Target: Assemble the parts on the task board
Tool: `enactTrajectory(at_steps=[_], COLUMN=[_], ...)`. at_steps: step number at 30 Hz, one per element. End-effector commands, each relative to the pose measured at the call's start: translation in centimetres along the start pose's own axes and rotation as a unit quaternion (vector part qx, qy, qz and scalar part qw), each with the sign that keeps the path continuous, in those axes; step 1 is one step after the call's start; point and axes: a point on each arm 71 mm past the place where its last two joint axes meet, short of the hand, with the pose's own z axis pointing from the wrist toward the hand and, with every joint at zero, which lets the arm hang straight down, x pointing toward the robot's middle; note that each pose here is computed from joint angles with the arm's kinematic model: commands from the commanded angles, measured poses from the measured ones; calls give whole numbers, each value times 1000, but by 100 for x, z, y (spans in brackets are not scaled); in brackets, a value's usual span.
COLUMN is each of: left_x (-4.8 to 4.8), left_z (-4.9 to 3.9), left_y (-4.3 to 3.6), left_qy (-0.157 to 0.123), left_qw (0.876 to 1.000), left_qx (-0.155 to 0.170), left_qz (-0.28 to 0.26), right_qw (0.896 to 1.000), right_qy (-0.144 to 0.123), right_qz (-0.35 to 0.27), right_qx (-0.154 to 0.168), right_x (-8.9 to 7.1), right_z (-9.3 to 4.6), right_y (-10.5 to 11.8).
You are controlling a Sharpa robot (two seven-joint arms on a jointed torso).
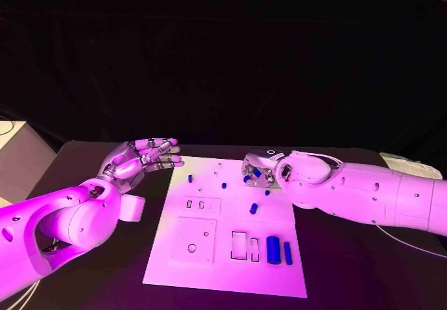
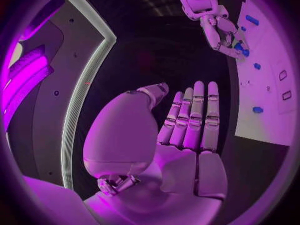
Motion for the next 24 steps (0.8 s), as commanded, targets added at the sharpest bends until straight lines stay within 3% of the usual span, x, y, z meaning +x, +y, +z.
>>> enactTrajectory(at_steps=[1, 13, 24], left_x=[17, 15, 10], left_z=[6, 11, 12], left_y=[-11, -7, -6], left_qy=[8, 8, 8], left_qw=[1000, 1000, 1000], left_qx=[2, 1, 0], left_qz=[-6, -6, -6], right_qw=[1000, 1000, 996], right_qy=[-3, -21, -79], right_qz=[-7, 7, 20], right_qx=[-1, 11, 36], right_x=[2, -10, -93], right_z=[-1, 1, -14], right_y=[2, 15, 30])
